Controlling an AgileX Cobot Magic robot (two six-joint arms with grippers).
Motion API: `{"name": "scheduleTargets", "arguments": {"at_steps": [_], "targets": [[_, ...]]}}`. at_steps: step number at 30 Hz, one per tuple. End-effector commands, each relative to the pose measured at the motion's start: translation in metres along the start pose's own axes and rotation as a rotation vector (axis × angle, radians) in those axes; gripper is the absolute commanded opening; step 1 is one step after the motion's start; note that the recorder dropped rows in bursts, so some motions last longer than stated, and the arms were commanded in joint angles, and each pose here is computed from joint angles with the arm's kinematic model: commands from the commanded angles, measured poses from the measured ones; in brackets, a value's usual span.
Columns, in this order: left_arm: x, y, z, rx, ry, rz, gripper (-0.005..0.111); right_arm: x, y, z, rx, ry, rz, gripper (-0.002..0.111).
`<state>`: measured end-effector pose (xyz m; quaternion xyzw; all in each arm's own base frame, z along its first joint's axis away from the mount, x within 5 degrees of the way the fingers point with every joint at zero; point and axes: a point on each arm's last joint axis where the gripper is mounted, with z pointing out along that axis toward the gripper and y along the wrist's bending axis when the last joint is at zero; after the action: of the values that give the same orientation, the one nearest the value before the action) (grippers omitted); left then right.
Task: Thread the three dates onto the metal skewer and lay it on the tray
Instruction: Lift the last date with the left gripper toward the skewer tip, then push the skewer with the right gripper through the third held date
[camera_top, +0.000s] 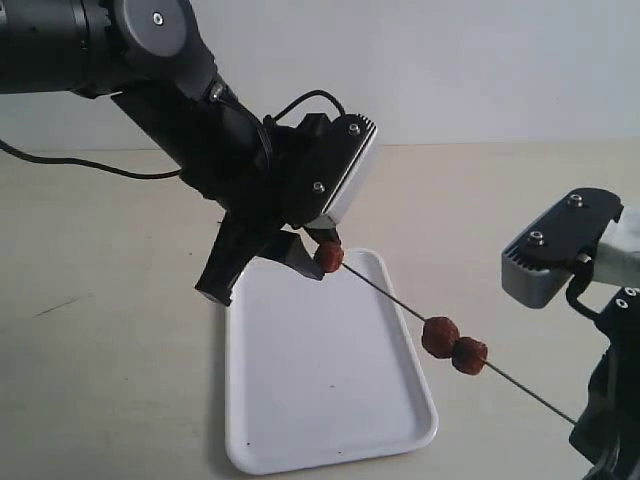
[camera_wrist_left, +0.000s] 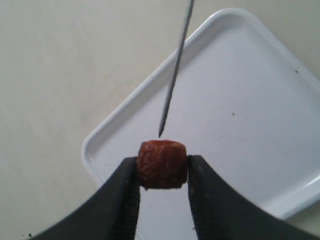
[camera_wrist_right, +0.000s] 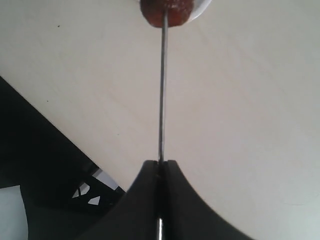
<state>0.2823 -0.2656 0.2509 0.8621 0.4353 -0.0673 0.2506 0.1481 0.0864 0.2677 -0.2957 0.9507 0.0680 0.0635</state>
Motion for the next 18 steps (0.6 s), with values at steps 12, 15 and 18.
{"name": "scheduleTargets", "arguments": {"at_steps": [12,15,18], "targets": [[-0.007,0.0,-0.003,-0.016,-0.044,-0.002,0.034,-0.009,-0.002,0.004,0.006,-0.039,-0.005,0.0],[-0.009,0.001,-0.003,-0.019,-0.061,-0.003,0.034,-0.011,-0.003,0.009,0.003,-0.017,-0.003,0.0],[-0.009,0.001,-0.003,-0.02,-0.066,-0.007,0.034,-0.014,-0.004,0.012,0.004,-0.012,-0.001,0.0]]}}
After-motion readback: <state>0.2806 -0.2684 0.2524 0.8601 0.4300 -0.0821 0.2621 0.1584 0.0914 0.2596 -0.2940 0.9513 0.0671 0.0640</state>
